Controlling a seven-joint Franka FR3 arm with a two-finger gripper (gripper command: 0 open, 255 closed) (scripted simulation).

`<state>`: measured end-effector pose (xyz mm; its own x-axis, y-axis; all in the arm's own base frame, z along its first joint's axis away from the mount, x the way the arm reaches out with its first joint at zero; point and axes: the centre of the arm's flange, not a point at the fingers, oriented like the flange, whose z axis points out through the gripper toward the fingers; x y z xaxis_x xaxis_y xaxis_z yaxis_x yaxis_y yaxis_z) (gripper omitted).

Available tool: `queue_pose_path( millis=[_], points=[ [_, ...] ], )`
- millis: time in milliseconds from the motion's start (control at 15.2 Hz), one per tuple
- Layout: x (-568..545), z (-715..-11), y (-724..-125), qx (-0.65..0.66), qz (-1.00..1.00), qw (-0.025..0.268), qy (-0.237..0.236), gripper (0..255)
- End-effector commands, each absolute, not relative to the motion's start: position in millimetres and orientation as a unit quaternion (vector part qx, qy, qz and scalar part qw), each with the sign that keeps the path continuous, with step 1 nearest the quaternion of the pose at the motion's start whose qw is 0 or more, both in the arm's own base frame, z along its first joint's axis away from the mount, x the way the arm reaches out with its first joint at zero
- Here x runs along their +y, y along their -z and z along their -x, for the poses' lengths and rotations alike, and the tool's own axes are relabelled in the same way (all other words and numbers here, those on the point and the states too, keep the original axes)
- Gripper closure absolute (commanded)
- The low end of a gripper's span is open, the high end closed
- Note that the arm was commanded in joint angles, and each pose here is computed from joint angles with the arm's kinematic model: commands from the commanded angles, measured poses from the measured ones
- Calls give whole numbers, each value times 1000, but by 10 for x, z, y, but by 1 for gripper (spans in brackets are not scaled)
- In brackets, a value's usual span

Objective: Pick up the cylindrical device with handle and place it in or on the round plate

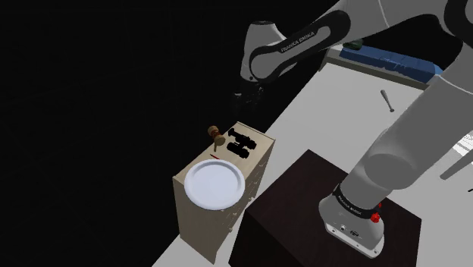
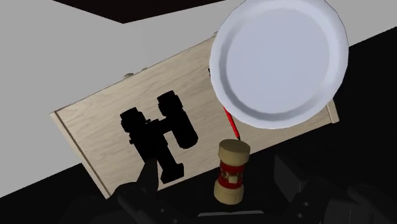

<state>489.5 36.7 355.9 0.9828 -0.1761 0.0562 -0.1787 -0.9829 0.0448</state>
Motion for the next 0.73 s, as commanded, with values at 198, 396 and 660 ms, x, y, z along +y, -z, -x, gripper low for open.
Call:
queue_pose_path(
  millis=[198, 396, 660],
  points=[
    [392, -5315, -3011, -102, -994, 17, -27, 0],
    [406, -5564, -2707, -110, -993, 12, -27, 0],
    [423, -5897, -2302, -120, -992, 7, -28, 0]
  ],
)
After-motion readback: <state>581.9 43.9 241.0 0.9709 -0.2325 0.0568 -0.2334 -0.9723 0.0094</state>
